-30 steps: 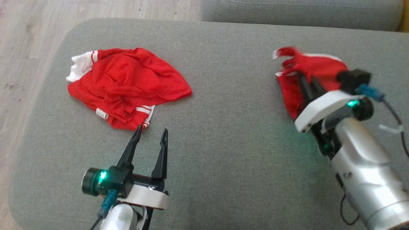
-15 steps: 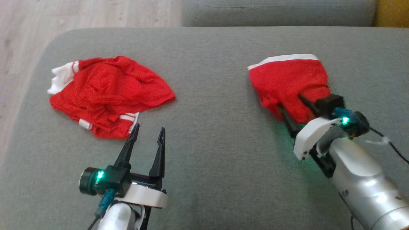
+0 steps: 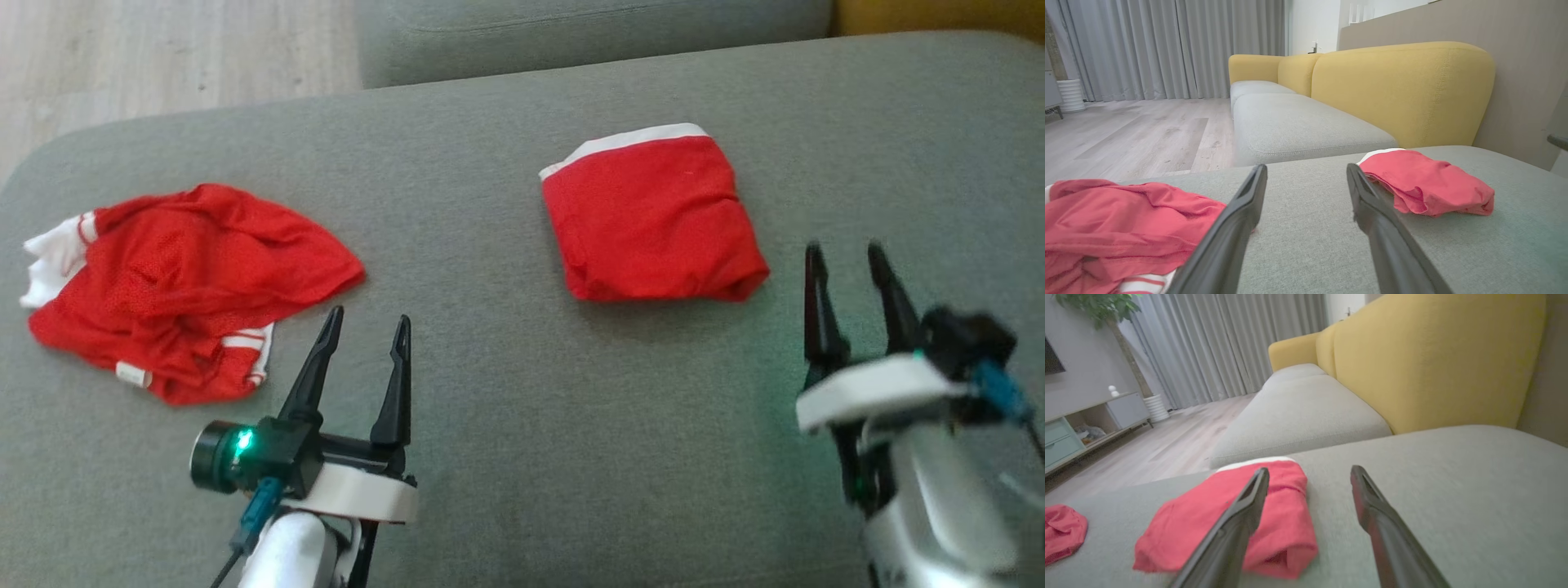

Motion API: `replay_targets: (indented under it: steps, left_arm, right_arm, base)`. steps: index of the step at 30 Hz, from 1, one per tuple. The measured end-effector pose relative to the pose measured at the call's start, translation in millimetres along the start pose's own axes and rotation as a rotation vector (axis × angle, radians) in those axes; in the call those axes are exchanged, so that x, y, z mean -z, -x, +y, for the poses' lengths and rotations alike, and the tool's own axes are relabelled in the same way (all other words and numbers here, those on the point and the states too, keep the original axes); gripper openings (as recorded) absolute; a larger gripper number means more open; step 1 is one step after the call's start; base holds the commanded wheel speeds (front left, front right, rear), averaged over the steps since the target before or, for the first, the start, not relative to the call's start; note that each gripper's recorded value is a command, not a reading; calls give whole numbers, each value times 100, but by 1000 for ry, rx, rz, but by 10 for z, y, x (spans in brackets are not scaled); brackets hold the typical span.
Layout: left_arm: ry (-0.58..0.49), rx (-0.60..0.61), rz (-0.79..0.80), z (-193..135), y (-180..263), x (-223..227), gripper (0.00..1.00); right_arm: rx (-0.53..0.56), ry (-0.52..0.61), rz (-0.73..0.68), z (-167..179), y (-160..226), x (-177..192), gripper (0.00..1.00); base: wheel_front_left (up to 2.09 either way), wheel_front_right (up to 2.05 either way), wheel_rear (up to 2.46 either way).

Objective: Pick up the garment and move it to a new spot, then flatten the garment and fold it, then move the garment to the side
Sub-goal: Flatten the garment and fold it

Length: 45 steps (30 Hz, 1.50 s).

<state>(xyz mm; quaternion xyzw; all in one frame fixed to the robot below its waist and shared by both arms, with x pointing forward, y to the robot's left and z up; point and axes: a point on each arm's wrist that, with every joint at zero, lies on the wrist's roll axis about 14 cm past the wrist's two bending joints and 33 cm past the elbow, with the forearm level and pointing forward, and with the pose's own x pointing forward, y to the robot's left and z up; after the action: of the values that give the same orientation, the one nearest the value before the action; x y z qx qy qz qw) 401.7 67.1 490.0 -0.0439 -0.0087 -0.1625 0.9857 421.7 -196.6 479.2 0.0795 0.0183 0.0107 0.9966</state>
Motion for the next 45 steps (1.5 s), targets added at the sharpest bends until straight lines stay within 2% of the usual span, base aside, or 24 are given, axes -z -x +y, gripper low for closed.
replay_targets:
  steps: [4,11,12,13,14,17,19,23,27,32,34,38,42,45]
  left_arm:
    - [4,17,7,-53,-32,28,100]
    - [10,6,27,-9,-28,104,100]
    - [11,1,29,11,-33,115,100]
    - [11,-3,31,29,-41,124,100]
    - [10,-9,32,53,-56,128,100]
    - [10,-18,37,112,-102,155,100]
    - [9,-31,48,176,-124,203,100]
    - [13,-56,66,278,-125,270,100]
    - [22,-97,87,418,-97,341,100]
    - [15,-130,112,515,-34,417,100]
    - [19,-145,116,546,-11,427,100]
    - [16,-150,106,556,-6,386,100]
    - [14,-146,91,540,-9,331,100]
    - [14,-145,88,536,-12,320,100]
  right_arm:
    - [42,-4,28,-89,266,164,100]
    - [23,-17,24,-5,195,174,100]
    - [15,-16,24,20,154,175,78]
    - [7,-12,21,43,102,165,5]
    - [-4,-6,16,74,31,145,0]
    - [-24,-2,-1,143,-255,42,0]
    - [-42,20,0,191,-576,-37,0]
    - [-71,61,55,258,-928,51,0]
    - [-78,68,190,315,-1114,445,0]
    - [-63,107,419,247,-1032,1112,0]
    - [-75,119,401,281,-1057,1132,0]
    - [-91,107,289,412,-1220,873,0]
    - [-158,112,181,702,-1376,549,0]
    - [-226,125,155,945,-1412,474,0]
  base:
    - [0,0,0]
    - [0,0,0]
    - [0,0,0]
    - [0,0,0]
    - [0,0,0]
    - [0,0,0]
    - [0,0,0]
    - [0,0,0]
    - [0,0,0]
    - [0,0,0]
    - [0,0,0]
    - [0,0,0]
    - [0,0,0]
    - [0,0,0]
